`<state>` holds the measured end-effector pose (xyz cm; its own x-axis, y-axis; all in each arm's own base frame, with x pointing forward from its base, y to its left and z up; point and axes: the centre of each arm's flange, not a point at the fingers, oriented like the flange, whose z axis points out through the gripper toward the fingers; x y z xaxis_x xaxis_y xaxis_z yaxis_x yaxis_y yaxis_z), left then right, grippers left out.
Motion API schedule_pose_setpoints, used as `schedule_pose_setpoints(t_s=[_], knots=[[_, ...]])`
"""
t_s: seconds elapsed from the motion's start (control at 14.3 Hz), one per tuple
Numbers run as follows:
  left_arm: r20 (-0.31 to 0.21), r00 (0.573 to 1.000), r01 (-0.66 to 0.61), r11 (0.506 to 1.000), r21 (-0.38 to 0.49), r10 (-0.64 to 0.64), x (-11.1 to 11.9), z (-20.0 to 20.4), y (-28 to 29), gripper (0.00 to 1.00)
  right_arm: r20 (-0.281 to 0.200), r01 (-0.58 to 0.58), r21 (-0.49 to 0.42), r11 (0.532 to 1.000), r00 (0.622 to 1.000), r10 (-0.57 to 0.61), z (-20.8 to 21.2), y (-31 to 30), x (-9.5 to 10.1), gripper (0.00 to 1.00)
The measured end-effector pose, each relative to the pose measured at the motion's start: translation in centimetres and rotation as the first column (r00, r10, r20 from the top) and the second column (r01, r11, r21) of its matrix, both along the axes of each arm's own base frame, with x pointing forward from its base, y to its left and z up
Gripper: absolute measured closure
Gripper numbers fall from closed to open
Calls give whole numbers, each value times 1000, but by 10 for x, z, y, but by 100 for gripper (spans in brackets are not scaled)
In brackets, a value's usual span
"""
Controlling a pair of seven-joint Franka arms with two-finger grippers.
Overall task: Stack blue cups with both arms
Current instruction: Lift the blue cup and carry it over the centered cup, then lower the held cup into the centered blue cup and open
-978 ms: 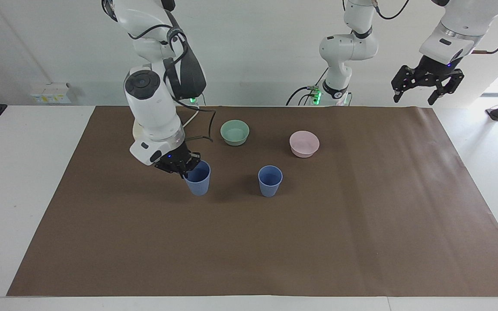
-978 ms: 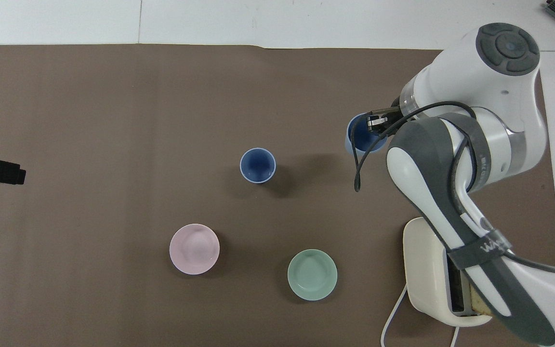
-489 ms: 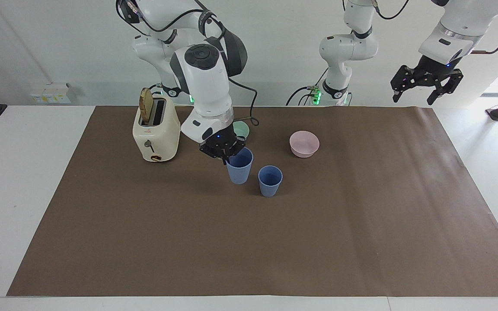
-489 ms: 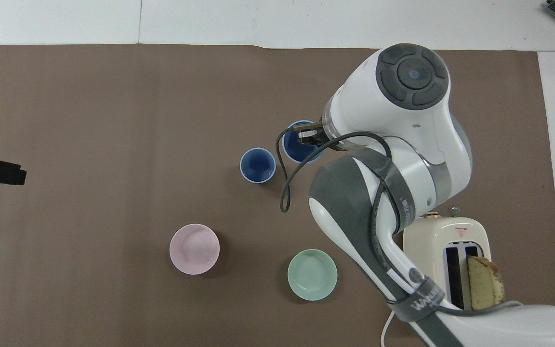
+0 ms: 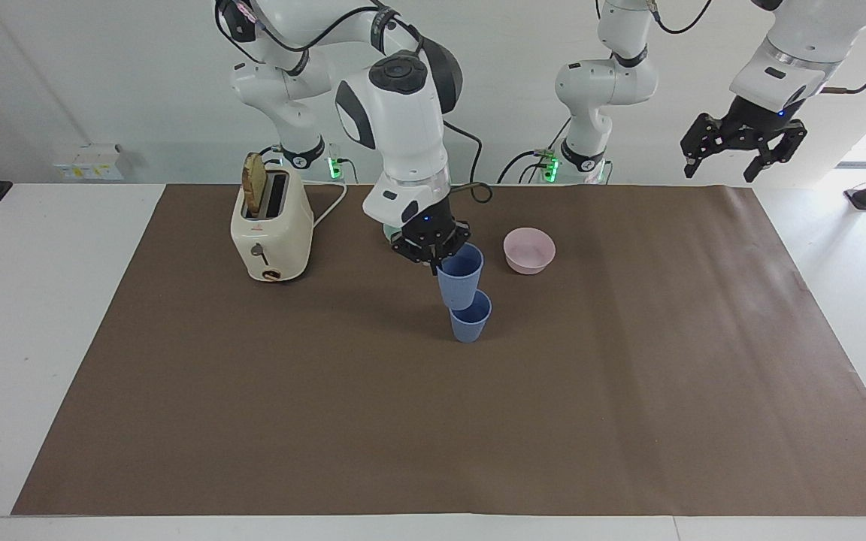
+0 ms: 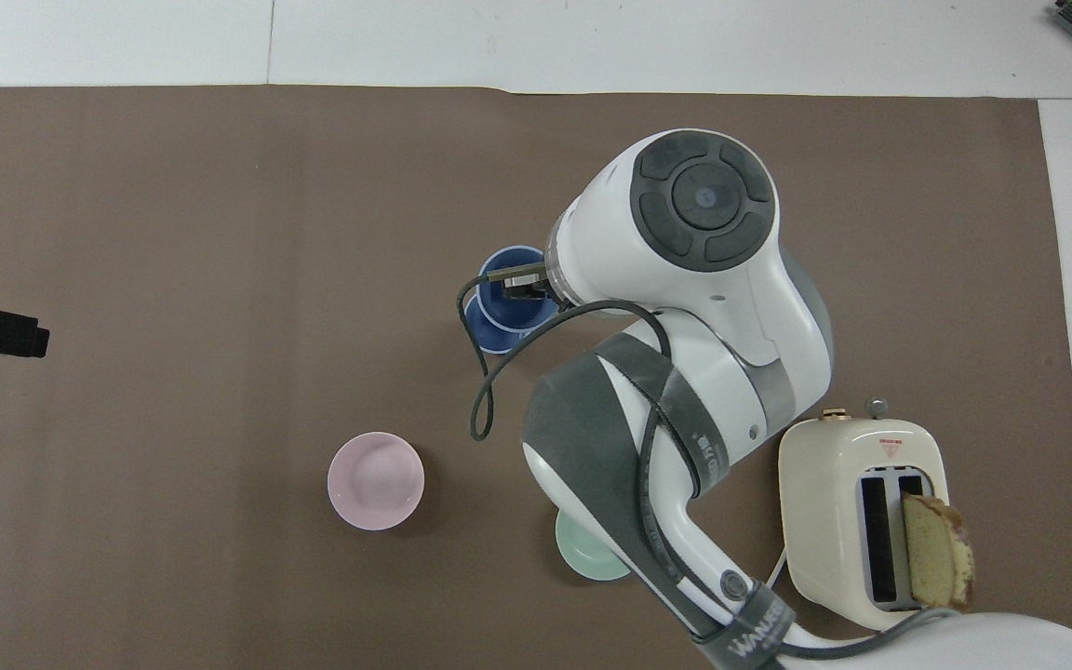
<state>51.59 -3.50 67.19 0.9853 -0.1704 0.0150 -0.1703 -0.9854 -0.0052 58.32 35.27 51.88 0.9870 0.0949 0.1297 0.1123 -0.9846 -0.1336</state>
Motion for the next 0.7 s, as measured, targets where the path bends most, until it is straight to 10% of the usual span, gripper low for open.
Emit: schedule_pose_setpoints(t_s=[0.7], knots=[[0, 1000, 0, 1000, 0, 0, 0, 0, 0, 0, -25, 9, 3, 1000, 1000, -9, -37, 4, 14, 96]])
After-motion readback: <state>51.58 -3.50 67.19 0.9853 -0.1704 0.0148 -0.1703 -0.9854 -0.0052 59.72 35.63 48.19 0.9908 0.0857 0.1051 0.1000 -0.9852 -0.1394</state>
